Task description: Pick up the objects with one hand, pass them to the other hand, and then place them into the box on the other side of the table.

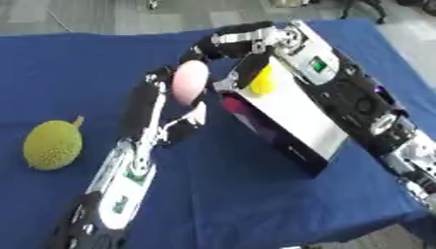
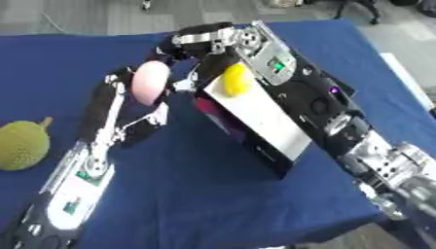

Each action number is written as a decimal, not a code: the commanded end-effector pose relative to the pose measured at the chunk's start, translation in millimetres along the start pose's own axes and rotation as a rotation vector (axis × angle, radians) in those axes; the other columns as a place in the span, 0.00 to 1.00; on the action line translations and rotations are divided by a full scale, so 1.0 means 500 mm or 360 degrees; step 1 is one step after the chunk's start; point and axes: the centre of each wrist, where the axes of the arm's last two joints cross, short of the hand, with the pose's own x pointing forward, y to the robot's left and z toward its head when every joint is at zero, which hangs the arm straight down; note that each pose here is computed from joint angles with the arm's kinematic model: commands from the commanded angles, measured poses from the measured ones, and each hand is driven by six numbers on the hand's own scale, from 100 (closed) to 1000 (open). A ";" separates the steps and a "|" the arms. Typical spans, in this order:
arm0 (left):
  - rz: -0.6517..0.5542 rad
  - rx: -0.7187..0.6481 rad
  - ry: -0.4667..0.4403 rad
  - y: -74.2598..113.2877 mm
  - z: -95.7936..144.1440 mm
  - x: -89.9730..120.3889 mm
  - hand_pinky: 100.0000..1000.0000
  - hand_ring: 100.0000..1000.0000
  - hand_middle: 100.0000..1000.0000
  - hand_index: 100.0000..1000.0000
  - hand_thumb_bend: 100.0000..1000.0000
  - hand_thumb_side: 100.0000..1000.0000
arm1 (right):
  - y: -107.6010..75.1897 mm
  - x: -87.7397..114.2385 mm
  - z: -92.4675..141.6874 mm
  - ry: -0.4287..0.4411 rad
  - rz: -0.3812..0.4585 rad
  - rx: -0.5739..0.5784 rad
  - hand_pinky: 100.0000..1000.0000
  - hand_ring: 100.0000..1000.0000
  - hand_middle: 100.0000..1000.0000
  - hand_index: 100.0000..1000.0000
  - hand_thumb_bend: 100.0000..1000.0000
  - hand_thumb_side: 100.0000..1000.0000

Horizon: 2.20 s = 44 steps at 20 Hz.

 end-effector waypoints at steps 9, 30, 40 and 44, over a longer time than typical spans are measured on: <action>-0.0092 0.0170 0.0274 -0.003 -0.009 0.002 0.74 0.73 0.61 0.80 0.50 0.41 | -0.021 0.030 0.014 -0.0069 0.0085 -0.0038 0.89 1.00 0.74 0.67 0.00 0.14; -0.0136 0.0309 0.0460 0.002 0.006 -0.027 0.74 0.72 0.60 0.80 0.53 0.47 | -0.061 0.021 0.101 0.0021 0.0041 -0.0349 0.88 1.00 0.74 0.67 0.00 0.11; -0.0163 0.0379 0.0514 0.058 0.039 -0.068 0.75 0.72 0.59 0.79 0.52 0.46 | -0.065 -0.023 0.212 0.0237 -0.0141 -0.0676 0.89 1.00 0.76 0.69 0.00 0.06; -0.0198 0.0365 0.0552 0.073 0.048 -0.082 0.75 0.72 0.60 0.79 0.52 0.46 | -0.061 -0.039 0.252 0.0331 -0.0215 -0.0759 0.89 1.00 0.77 0.70 0.00 0.05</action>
